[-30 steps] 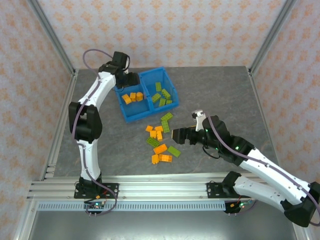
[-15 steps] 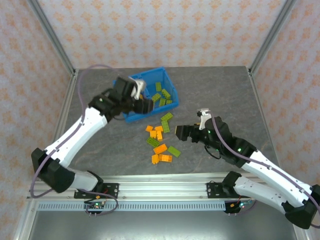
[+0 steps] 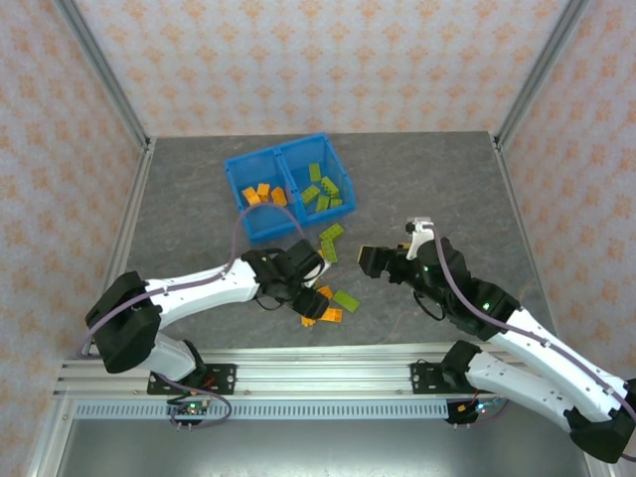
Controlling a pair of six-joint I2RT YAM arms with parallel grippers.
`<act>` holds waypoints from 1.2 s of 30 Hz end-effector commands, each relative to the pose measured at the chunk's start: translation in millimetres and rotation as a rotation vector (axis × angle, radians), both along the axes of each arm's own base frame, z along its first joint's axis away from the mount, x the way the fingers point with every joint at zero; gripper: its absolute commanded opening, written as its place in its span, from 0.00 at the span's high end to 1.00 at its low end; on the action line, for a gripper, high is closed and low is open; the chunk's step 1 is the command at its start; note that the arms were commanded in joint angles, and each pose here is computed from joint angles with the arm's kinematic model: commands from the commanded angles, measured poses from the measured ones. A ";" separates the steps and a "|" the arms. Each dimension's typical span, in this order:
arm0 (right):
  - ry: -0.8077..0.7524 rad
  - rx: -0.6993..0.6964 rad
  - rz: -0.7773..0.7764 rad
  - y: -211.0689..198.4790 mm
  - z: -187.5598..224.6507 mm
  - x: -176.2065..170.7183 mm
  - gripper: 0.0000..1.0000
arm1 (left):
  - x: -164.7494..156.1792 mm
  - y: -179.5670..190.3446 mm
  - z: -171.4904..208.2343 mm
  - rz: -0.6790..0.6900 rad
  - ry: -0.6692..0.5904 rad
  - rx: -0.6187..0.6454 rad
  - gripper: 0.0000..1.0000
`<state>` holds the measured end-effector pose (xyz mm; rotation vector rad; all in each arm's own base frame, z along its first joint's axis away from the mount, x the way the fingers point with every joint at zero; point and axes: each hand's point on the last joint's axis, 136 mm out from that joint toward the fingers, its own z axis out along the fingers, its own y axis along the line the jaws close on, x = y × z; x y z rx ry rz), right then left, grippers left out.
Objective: Sort the legos into containers by color
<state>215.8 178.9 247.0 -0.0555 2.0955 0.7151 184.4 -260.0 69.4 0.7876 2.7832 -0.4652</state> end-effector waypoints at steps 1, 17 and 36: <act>0.024 -0.008 -0.036 -7.2 -10.0 -1.0 0.01 | -1.7 0.3 -14.2 0.008 0.013 0.009 0.37; 0.033 0.000 -0.039 -7.3 -11.1 -1.8 0.01 | -22.0 23.0 -79.9 0.017 0.121 0.180 0.51; 0.011 0.108 0.276 43.1 11.6 -26.9 0.00 | 33.6 32.5 24.0 0.191 -0.139 0.002 0.70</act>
